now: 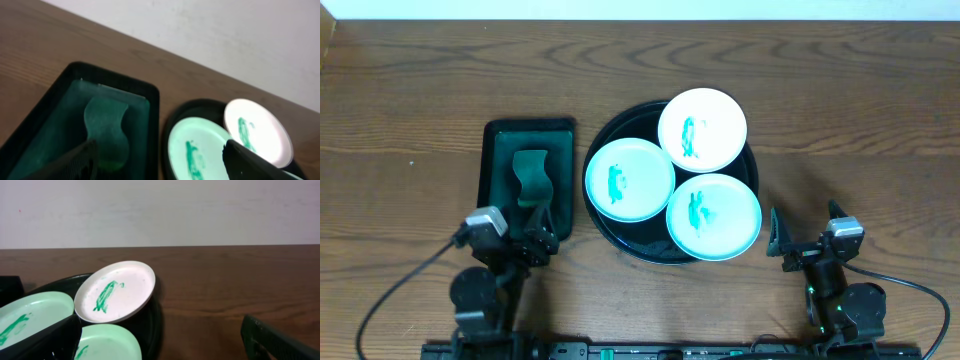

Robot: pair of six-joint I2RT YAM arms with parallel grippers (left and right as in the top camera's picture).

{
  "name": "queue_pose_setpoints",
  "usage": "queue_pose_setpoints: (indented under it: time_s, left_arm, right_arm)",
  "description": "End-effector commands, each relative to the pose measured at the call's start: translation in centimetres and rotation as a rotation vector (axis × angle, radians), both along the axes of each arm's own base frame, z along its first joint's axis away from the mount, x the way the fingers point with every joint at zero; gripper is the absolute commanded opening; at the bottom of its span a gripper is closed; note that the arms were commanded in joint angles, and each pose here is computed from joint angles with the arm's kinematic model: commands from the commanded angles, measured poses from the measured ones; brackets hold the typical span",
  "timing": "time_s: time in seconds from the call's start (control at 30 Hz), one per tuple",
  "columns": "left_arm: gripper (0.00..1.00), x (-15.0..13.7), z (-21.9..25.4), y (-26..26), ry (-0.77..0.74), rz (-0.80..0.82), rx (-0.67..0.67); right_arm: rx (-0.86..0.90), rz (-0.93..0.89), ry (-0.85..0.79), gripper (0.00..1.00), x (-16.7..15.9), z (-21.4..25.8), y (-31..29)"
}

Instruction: Clean dirty plates on tray and stack at the side

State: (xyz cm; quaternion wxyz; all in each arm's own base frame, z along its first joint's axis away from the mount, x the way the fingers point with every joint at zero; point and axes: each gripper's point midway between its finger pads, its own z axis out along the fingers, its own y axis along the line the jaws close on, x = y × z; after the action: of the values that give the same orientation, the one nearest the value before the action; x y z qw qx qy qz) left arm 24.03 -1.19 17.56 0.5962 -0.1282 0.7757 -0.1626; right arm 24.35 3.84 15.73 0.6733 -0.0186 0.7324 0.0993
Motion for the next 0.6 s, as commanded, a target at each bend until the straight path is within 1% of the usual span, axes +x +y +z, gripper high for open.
queue_pose_setpoints:
  time_s: [0.0, 0.13, 0.3, 0.43, 0.57]
  left_arm:
    - [0.8, 0.4, 3.7, -0.3, 0.049, -0.014, -0.026]
    - [0.8, 1.1, 4.7, -0.2, 0.226, -0.032, 0.013]
    - [0.8, 1.5, 4.9, -0.2, 0.48, -0.054, 0.028]
    - [0.8, 0.8, 3.6, 0.2, 0.699, -0.051, 0.034]
    - [0.8, -0.6, 0.9, 1.1, 0.945, -0.019, 0.049]
  right_arm:
    - [-0.014, 0.004, 0.006, 0.99, 0.0, -0.2, 0.0]
    - [-0.014, 0.004, 0.006, 0.99, 0.0, -0.2, 0.0]
    - [-0.014, 0.004, 0.006, 0.99, 0.0, -0.2, 0.0]
    - [-0.014, 0.004, 0.006, 0.99, 0.0, -0.2, 0.0]
    - [-0.014, 0.004, 0.006, 0.99, 0.0, -0.2, 0.0]
